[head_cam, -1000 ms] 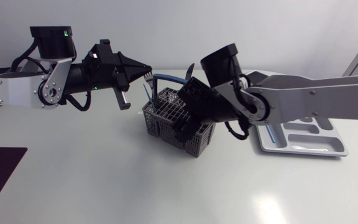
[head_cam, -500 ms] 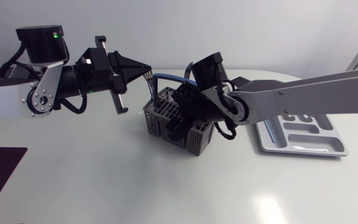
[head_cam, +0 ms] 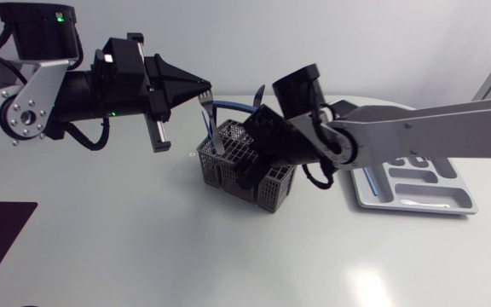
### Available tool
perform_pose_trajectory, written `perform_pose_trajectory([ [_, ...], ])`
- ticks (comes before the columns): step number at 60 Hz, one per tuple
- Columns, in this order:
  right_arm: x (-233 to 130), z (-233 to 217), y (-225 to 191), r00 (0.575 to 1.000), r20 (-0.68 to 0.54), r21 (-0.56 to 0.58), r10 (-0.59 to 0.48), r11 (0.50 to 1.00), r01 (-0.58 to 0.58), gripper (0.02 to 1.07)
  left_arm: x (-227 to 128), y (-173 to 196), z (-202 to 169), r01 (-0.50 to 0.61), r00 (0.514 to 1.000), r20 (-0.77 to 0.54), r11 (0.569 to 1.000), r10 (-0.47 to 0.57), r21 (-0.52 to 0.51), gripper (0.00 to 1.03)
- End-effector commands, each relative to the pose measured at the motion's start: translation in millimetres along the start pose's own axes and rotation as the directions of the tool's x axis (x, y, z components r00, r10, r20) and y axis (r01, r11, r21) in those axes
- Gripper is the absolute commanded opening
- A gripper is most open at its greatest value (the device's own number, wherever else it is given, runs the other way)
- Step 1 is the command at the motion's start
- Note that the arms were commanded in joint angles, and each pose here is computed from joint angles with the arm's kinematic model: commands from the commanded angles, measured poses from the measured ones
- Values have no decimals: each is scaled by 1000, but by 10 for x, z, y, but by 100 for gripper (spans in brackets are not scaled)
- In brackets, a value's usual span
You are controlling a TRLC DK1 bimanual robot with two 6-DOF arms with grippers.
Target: Unload the cutlery basket into the drawer organizer.
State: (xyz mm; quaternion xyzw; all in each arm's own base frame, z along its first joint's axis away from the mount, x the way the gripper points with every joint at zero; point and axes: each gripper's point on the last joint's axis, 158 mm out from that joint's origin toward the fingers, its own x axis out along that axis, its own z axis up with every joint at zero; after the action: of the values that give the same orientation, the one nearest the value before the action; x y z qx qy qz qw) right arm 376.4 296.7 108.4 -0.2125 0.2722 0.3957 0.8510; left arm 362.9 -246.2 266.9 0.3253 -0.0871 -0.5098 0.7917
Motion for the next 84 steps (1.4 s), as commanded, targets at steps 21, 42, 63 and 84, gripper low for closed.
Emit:
perform_pose_trajectory([
  [21, -1178, 310, -335, 980, 168, 58, -111, 993, 102, 91, 477, -46, 225, -63, 994, -108, 964, 36, -260, 16],
  [42, -1364, 259, -258, 958, 235, 67, -166, 986, 154, 90, 565, 164, 562, -146, 989, -52, 866, 138, -478, 16],
  [63, -1300, 270, -202, 954, 260, 66, -149, 989, 136, 90, 774, -2, 669, -84, 996, -23, 839, 85, -538, 16],
  [84, -1249, 283, -244, 946, 278, 76, -167, 985, 152, 59, 932, -88, 781, -80, 997, -35, 837, 73, -542, 16],
])
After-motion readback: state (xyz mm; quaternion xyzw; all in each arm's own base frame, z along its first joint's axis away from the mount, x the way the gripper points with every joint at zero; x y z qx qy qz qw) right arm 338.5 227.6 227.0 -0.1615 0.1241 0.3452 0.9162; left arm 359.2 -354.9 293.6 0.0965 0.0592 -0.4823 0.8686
